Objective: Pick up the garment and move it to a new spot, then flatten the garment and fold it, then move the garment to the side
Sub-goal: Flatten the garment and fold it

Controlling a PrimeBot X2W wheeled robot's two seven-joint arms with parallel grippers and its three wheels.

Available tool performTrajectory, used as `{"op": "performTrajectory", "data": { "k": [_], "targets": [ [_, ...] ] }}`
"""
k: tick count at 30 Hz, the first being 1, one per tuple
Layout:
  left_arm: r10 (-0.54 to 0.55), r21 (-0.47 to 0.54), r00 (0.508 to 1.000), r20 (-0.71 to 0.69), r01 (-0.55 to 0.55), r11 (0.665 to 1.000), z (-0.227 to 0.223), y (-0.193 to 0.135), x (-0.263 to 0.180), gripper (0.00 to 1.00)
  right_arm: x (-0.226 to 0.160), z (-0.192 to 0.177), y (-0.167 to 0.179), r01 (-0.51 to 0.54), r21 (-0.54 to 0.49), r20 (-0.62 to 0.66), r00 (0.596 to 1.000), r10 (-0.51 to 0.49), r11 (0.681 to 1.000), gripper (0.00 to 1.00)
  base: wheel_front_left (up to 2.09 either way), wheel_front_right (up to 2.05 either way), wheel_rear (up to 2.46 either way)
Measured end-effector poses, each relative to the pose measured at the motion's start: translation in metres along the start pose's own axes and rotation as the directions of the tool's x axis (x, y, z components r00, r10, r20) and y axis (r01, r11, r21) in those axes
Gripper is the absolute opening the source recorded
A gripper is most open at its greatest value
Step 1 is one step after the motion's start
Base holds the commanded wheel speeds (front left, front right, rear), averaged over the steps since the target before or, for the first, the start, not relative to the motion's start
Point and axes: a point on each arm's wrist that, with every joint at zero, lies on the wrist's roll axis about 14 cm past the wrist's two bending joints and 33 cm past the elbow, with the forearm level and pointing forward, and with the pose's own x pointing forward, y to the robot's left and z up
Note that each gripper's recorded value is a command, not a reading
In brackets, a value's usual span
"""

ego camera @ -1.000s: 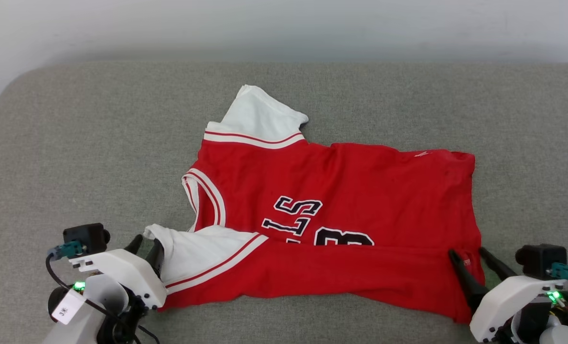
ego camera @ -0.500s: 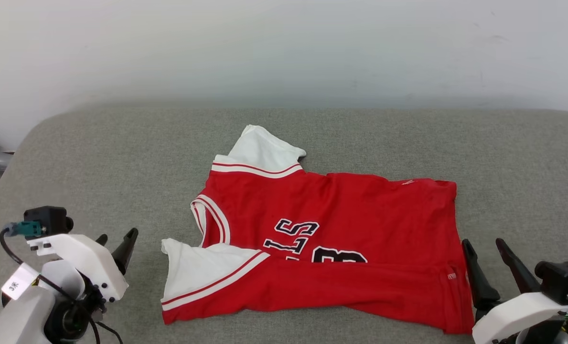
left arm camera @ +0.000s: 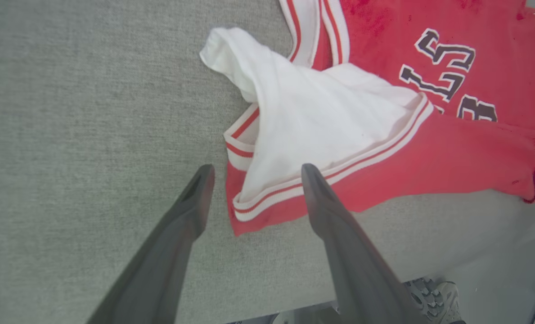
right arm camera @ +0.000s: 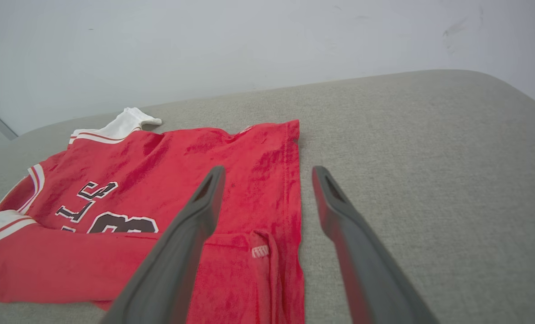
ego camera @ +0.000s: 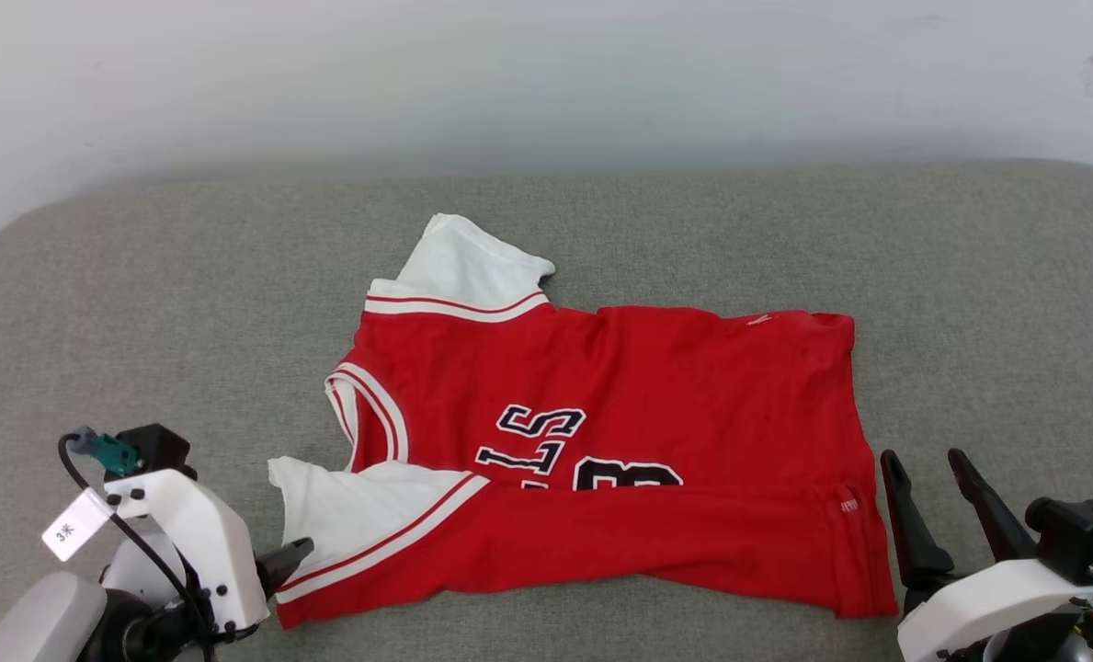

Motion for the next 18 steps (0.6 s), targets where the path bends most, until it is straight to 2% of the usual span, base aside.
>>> {"op": "performTrajectory", "data": {
  "k": [7,11,12,13,14,18],
  "targets": [
    [-0.007,-0.041,0.988,-0.154,0.001,0.999,-0.038,-0.002,0.03,1.0,0.006,-0.011,-0.012,0.039,0.012,-0.038,0.999,-0.038,0.999,1.0,0.0,0.0,0.0],
    [-0.011,-0.046,0.981,-0.194,0.002,0.999,-0.047,0.001,0.04,1.0,0.006,-0.017,-0.019,0.063,0.015,-0.062,0.996,-0.062,0.998,1.0,0.0,0.0,0.0],
    [-0.015,-0.043,0.98,-0.199,0.006,0.999,-0.048,0.0,0.041,0.48,0.006,-0.019,-0.021,0.069,0.017,-0.067,0.995,-0.068,0.997,1.0,0.0,0.0,0.0],
    [-0.024,-0.04,0.981,-0.195,0.017,0.999,-0.046,-0.001,0.042,0.13,0.006,-0.02,-0.024,0.077,0.018,-0.07,0.995,-0.076,0.997,1.0,0.0,0.0,0.0],
    [-0.028,-0.037,0.982,-0.188,0.022,0.999,-0.044,-0.001,0.043,0.0,0.005,-0.021,-0.026,0.084,0.022,-0.078,0.994,-0.082,0.996,1.0,0.0,0.0,0.0],
    [-0.039,-0.024,0.985,-0.168,0.035,0.999,-0.044,-0.003,0.042,0.0,0.002,-0.019,-0.04,0.115,0.025,-0.097,0.989,-0.112,0.993,1.0,0.0,0.0,0.0]
  ]
}}
